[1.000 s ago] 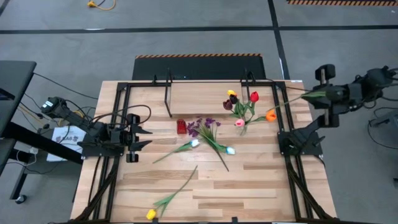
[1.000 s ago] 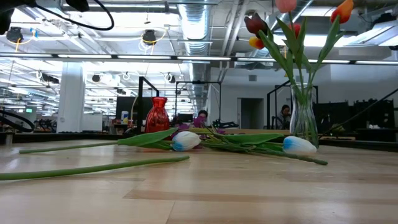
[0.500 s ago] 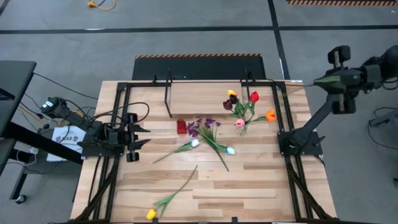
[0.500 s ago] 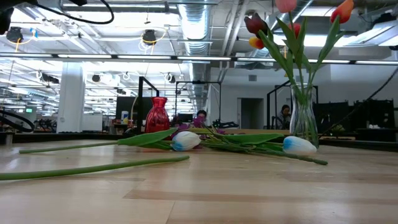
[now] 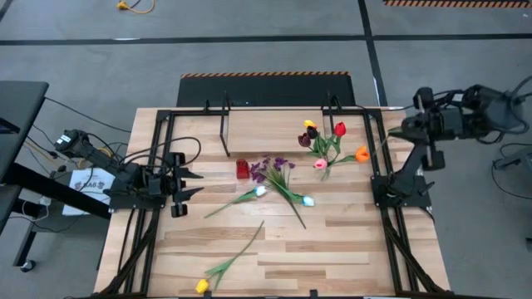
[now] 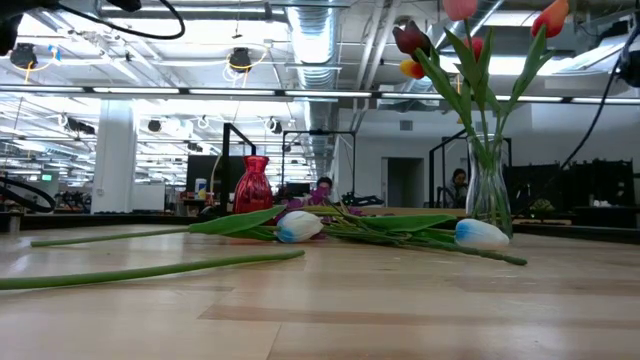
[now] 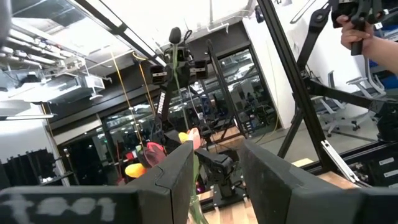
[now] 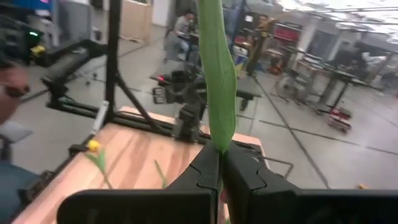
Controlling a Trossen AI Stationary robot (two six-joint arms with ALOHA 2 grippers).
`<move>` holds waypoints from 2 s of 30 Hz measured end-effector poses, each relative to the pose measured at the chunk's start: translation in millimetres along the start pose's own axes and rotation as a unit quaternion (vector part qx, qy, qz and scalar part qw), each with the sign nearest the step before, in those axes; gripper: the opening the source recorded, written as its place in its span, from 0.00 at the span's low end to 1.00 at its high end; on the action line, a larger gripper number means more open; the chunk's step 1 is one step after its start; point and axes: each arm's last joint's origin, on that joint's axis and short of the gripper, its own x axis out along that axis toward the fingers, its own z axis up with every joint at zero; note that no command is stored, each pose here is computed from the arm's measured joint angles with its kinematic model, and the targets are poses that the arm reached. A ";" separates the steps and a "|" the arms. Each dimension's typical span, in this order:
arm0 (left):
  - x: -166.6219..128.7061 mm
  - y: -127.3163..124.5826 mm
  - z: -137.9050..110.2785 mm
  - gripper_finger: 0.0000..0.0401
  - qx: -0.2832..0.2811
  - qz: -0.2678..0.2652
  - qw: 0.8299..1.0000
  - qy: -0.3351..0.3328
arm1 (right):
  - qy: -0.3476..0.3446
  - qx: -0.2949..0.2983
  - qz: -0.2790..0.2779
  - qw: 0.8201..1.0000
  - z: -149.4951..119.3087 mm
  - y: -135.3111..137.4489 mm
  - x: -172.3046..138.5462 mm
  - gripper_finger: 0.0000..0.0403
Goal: Pick and place flowers into a vace then onto a shelf
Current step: Put the black flower into the transparent vase
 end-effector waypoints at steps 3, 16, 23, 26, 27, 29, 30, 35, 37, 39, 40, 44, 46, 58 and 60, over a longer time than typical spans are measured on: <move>0.0 0.0 0.1 0.31 -0.002 0.000 1.000 0.000 | -0.022 0.026 0.044 0.998 4.0 -15.4 -10.6 0.00; 0.0 -0.8 -1.3 0.31 -0.034 -0.004 0.999 0.007 | 0.114 0.210 0.108 0.965 -33.6 -17.2 -20.2 0.00; -0.2 -3.6 -6.1 0.31 -0.041 -0.018 0.999 0.030 | 0.181 0.308 0.120 0.926 -56.8 40.7 15.5 0.00; -0.3 -4.4 -6.9 0.31 -0.049 -0.024 0.998 0.033 | 0.157 0.291 0.156 0.931 -69.6 76.2 39.6 0.00; -0.3 -4.6 -6.8 0.31 -0.051 -0.027 0.998 0.032 | 0.143 0.282 0.169 0.933 -74.7 87.8 47.1 0.00; -0.3 -4.9 -6.8 0.31 -0.057 -0.033 0.997 0.030 | 0.108 0.261 0.191 0.940 -87.0 109.8 61.6 0.00; -0.3 -5.2 -6.9 0.31 -0.059 -0.036 0.997 0.030 | 0.085 0.248 0.203 0.943 -93.0 119.7 68.2 0.00; -0.6 -7.1 -8.9 0.31 -0.074 -0.053 0.995 0.037 | -0.077 0.165 0.254 0.950 -117.6 150.8 106.3 0.00; -0.7 -7.7 -10.0 0.31 -0.081 -0.055 0.994 0.043 | -0.129 0.118 0.290 0.941 -125.4 152.2 124.5 0.00; -0.8 -7.6 -9.9 0.31 -0.089 -0.055 0.994 0.043 | -0.164 0.086 0.330 0.926 -129.1 145.6 139.7 0.00; -0.8 -7.6 -9.8 0.31 -0.091 -0.055 0.993 0.043 | -0.179 0.077 0.340 0.920 -127.2 138.2 148.6 0.00; -0.7 -7.4 -9.4 0.31 -0.093 -0.053 0.993 0.041 | -0.143 0.085 0.397 0.903 -123.6 102.2 189.5 0.00; -0.7 -7.4 -9.4 0.31 -0.093 -0.053 0.993 0.041 | -0.140 0.084 0.429 0.889 -107.4 80.3 195.5 0.00; -0.9 -7.9 -11.6 0.31 -0.088 -0.048 0.993 0.054 | -0.128 -0.073 0.218 0.965 -32.1 26.4 77.6 0.00; -0.9 -7.7 -11.8 0.31 -0.088 -0.045 0.994 0.056 | -0.124 -0.083 0.185 0.971 -33.5 21.8 71.6 0.00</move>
